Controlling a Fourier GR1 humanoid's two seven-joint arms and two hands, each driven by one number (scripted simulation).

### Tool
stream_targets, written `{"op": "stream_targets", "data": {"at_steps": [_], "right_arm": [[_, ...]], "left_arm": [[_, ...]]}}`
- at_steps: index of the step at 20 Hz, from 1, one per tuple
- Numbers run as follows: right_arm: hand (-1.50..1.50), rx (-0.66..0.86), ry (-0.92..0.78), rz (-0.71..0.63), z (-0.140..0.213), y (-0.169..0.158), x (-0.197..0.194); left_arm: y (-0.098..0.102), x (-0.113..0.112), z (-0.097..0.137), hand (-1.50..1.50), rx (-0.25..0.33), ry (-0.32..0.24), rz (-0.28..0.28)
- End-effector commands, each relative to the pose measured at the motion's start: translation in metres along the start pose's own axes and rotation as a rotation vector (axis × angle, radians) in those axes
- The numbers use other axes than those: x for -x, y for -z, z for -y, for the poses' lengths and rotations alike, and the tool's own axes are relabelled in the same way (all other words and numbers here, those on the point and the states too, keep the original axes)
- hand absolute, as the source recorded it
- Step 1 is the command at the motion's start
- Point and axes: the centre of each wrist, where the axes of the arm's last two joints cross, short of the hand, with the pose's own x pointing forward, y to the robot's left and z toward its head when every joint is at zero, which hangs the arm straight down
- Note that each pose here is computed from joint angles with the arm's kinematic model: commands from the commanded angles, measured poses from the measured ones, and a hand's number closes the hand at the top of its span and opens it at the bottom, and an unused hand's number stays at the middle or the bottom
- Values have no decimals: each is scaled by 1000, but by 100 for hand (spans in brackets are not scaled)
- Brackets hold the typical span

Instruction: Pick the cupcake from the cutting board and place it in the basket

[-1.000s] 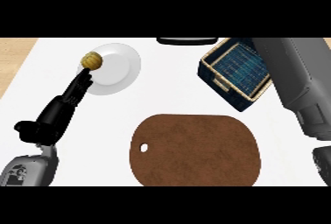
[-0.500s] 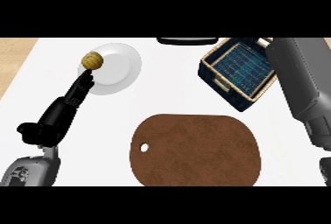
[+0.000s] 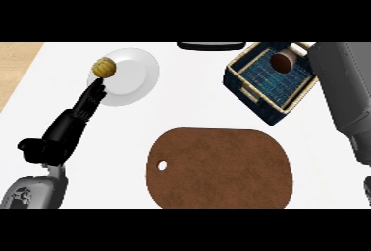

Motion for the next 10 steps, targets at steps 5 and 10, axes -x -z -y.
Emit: {"op": "stream_targets", "data": {"at_steps": [5,10], "right_arm": [[-150,53,214,-57,21,10,-30],[-150,40,303,-198,41,25,-4]], "left_arm": [[5,-4,-6,0,-8,1,11],[-4,7,-4,0,-34,-3,-10]]}}
